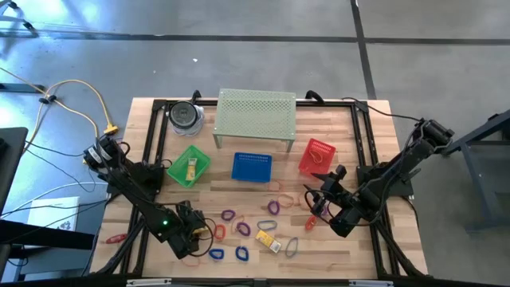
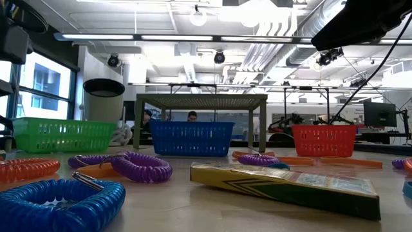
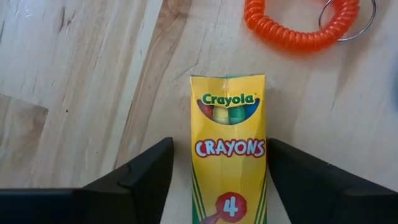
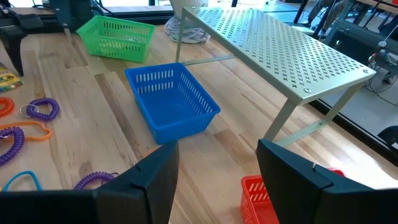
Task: Pick & Place Office Desk Supplies
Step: Put the crayon box into the blue bin
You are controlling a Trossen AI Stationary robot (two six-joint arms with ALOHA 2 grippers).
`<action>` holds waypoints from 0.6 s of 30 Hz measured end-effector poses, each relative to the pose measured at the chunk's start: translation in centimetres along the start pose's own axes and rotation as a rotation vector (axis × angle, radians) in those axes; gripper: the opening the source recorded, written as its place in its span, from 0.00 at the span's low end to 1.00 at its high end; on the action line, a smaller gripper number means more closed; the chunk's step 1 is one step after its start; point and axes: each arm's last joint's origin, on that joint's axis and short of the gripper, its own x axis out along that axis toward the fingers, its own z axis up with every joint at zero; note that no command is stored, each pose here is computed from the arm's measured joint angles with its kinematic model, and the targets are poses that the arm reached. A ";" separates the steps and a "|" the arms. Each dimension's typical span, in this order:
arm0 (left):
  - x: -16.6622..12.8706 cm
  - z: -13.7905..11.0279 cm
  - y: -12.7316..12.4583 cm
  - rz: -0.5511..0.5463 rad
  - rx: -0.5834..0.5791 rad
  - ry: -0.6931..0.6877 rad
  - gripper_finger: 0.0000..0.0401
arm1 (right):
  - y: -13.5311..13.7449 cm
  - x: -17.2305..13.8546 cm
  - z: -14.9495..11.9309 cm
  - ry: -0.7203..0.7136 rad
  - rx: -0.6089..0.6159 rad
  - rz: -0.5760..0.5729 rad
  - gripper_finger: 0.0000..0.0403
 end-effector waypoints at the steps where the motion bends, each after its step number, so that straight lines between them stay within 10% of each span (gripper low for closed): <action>1: 0.0 0.0 0.0 0.000 0.000 0.000 0.56 | 0.0 0.0 0.0 0.000 0.000 0.000 0.51; 18: 0.1 0.0 0.0 -0.004 0.009 -0.007 0.43 | 0.2 0.1 0.1 -0.002 0.028 0.011 0.51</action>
